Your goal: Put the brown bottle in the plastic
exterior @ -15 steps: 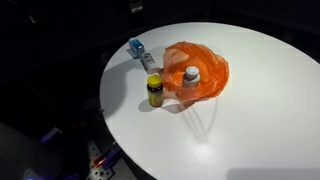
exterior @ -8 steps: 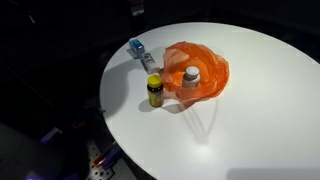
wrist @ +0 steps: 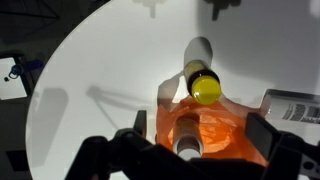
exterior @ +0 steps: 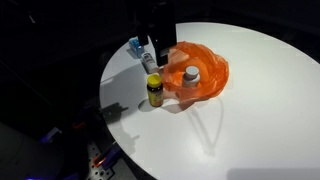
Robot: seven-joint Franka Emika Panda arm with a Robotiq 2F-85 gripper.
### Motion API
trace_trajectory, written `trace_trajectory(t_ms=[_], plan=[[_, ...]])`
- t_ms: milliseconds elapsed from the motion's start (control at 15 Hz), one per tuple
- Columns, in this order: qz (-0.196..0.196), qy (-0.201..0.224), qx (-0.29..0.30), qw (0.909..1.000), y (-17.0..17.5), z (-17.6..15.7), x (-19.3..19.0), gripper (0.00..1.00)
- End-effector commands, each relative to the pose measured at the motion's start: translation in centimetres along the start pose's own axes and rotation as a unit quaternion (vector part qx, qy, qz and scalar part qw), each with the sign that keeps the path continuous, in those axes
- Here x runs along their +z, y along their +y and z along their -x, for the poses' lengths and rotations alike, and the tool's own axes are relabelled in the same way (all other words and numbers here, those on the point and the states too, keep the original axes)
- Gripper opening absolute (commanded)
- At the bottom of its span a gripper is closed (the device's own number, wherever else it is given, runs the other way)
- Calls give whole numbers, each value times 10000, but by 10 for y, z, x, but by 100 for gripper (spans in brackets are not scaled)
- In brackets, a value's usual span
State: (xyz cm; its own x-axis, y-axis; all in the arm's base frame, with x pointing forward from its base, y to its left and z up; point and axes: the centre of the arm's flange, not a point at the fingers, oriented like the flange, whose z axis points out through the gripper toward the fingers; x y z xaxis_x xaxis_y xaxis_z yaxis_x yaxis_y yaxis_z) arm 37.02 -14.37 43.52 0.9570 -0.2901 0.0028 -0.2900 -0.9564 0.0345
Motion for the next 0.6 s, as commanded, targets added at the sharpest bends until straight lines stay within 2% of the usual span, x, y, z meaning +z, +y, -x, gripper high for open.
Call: trace_trajectory(t_ms=[0,267,533], plan=[[-225,-95,-283,9993,-4,-12,30,100],[-476,-323,-422,9975,-13,-15,57,100],[-594,-361,-648,9955,-13,-20,77,100]])
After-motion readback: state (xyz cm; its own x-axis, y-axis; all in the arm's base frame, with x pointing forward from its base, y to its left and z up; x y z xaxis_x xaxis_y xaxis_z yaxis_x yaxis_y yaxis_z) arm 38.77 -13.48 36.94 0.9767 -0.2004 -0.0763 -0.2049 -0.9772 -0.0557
